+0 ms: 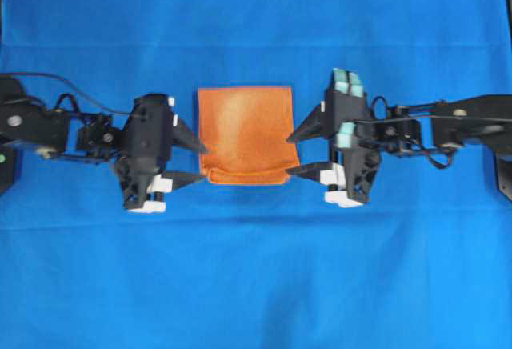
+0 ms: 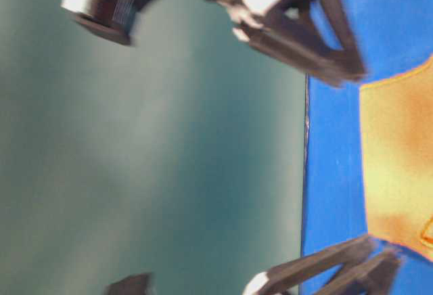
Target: Fold a vertical towel.
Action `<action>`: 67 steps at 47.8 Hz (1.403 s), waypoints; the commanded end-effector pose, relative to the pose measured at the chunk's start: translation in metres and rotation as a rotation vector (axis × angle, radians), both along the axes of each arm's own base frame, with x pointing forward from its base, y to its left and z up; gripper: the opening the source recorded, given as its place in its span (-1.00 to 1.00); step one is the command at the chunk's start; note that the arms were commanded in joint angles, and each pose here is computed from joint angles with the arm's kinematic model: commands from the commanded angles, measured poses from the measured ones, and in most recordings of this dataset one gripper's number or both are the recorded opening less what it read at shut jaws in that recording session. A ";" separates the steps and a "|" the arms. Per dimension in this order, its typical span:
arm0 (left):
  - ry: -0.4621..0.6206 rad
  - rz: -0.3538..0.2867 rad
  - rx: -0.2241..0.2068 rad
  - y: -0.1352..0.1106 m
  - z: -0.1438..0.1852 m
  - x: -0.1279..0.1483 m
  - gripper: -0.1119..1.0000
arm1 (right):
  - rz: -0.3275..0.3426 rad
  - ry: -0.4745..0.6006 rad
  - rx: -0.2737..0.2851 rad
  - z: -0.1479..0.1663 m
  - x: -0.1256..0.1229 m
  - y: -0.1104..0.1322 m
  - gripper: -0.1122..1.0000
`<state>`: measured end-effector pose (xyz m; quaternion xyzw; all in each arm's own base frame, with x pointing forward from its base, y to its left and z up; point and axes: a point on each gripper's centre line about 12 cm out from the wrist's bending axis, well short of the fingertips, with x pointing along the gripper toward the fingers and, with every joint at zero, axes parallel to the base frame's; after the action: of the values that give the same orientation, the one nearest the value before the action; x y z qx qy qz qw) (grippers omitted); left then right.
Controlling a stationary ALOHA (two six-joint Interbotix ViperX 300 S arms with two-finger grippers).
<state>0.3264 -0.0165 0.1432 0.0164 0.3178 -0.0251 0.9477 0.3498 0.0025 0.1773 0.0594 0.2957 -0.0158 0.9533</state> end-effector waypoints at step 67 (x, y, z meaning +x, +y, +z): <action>-0.465 0.028 -0.053 0.011 0.073 -0.172 0.04 | -0.076 -0.436 -0.013 0.039 -0.175 -0.015 0.32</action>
<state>0.1537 -0.0059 0.2152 -0.0020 0.0935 -0.0188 0.9954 0.1732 -0.0122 0.2128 0.0618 0.0919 -0.0407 0.9930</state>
